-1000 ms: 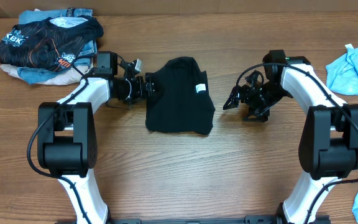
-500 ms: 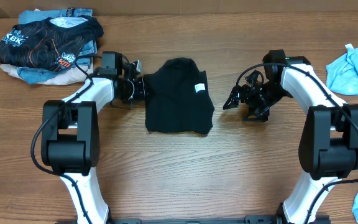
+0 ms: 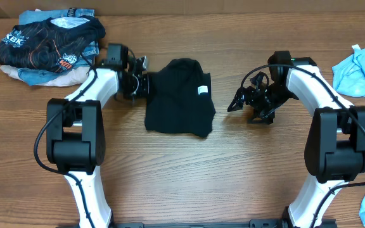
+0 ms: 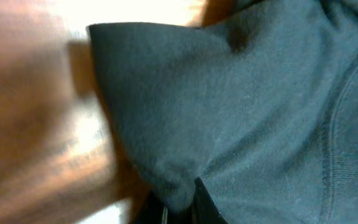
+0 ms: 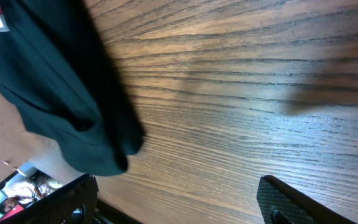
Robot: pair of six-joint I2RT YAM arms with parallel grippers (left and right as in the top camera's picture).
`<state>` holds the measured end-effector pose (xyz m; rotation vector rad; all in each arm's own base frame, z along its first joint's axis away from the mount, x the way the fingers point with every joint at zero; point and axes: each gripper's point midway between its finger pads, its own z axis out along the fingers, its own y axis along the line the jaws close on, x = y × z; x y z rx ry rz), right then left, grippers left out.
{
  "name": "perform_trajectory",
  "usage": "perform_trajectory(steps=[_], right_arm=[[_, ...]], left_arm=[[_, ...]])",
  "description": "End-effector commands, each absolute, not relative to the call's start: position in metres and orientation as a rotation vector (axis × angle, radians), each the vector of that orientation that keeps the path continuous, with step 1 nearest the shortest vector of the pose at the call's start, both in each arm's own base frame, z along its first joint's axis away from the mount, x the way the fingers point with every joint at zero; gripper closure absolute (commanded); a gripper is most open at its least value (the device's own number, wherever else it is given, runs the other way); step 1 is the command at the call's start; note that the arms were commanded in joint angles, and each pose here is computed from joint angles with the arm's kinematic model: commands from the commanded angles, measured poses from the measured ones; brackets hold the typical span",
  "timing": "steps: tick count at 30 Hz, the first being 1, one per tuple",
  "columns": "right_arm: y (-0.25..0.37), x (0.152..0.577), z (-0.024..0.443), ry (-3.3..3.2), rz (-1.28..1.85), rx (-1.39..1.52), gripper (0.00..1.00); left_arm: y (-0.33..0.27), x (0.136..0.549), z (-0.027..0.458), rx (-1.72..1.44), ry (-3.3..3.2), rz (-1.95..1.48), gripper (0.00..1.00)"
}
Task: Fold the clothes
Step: 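Carry the black shirt up-left onto the clothes stack with the left gripper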
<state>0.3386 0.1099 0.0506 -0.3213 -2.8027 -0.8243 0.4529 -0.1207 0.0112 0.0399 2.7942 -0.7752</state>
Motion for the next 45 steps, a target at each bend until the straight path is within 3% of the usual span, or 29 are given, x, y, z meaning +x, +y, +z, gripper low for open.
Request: perform_trajectory(steps=[1, 9, 22, 45], right_arm=[[0.113, 0.345, 0.065, -2.84, -0.856, -0.295, 0.14], [0.112, 0.34, 0.065, -2.821, -0.846, -0.303, 0.15], [0.112, 0.332, 0.066, -2.787, -0.829, -0.315, 0.15], [0.112, 0.324, 0.068, -2.753, -0.812, -0.328, 0.15]], left_arm=[[-0.099, 0.495, 0.039, 0.224, 2.71, -0.509, 0.96], [-0.082, 0.539, 0.095, 0.359, 2.555, -0.319, 0.96], [-0.035, 0.581, 0.153, 0.307, 2.407, -0.077, 0.96], [0.091, 0.607, 0.25, 0.132, 2.186, 0.104, 0.96]])
